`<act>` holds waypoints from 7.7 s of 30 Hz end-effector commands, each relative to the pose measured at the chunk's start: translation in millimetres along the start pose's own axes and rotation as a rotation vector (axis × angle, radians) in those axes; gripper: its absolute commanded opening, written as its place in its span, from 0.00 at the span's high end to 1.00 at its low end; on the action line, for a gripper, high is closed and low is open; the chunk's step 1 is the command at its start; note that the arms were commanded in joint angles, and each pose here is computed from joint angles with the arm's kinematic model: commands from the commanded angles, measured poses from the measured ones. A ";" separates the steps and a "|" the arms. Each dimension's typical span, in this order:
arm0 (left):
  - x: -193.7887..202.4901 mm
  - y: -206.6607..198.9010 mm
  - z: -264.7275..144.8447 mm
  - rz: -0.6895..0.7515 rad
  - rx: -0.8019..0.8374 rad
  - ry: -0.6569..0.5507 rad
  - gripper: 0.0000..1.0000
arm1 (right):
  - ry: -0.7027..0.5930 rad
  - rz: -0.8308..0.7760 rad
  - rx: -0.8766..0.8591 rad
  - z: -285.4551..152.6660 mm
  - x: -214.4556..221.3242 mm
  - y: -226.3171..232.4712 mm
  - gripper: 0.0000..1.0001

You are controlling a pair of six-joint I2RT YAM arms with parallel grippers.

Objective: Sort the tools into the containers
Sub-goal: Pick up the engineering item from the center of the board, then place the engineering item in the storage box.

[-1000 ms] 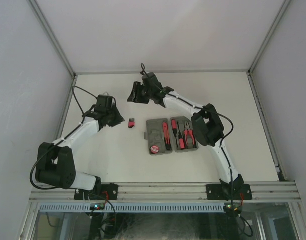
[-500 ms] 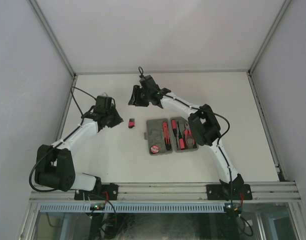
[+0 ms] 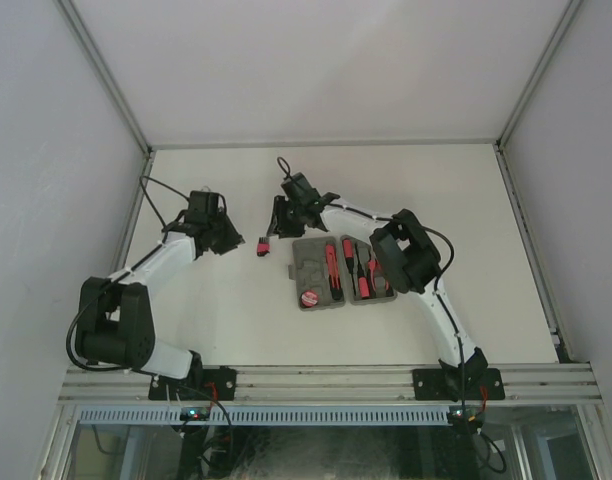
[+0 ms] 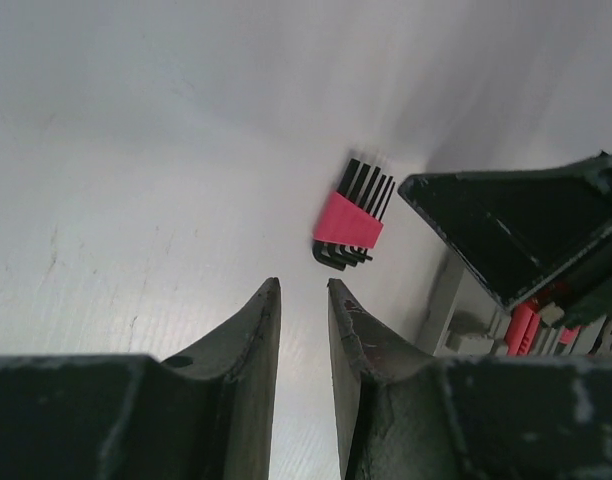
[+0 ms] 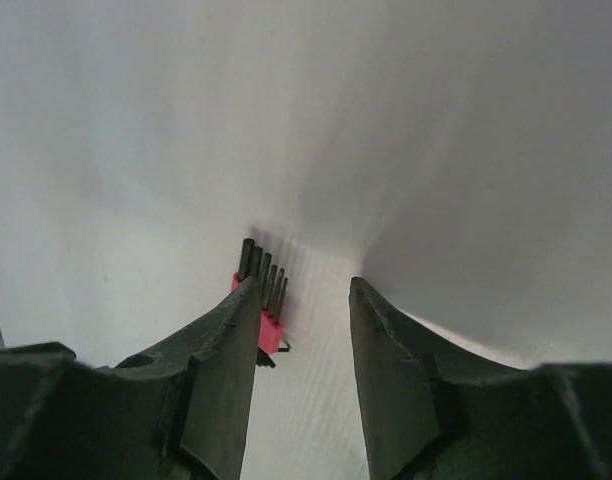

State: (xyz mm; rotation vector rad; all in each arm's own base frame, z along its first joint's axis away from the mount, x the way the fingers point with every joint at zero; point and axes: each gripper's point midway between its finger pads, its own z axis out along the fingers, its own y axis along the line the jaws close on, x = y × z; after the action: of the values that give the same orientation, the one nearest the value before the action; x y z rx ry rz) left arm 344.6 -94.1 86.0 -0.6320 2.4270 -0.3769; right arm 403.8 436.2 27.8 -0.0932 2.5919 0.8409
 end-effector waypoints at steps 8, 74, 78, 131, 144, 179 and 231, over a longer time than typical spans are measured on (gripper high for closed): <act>8.3 -10.8 28.3 -0.037 0.068 0.081 0.70 | -0.033 0.019 -0.134 -37.0 -7.2 42.7 0.64; 18.7 12.0 66.3 -0.056 -0.059 0.110 0.77 | 0.082 0.056 -0.111 -9.1 19.4 26.8 0.69; 23.1 9.4 68.5 -0.042 -0.059 0.126 0.77 | 0.093 0.061 -0.124 -6.6 22.3 29.5 0.69; -14.4 -17.6 2.0 -0.029 0.009 -0.019 0.66 | -0.075 0.077 -0.273 -59.9 -29.3 46.6 1.00; -55.3 -21.4 -62.6 -0.059 0.072 -0.191 0.64 | -0.281 -0.065 -0.342 -140.0 -68.8 58.8 1.00; -31.4 -5.3 -81.0 0.039 0.089 -0.170 0.64 | -0.427 -1.258 -0.096 -183.2 -6.4 -9.7 1.00; -32.0 3.5 -93.7 0.050 0.100 -0.133 0.50 | -0.842 0.696 -0.033 -158.5 -35.7 -22.2 0.97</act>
State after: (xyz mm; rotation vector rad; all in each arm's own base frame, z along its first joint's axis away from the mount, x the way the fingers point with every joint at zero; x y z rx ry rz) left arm 306.4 -63.5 157.2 -0.5633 2.3237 -0.3888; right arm 376.4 320.0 130.3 0.8786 1.8523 0.8310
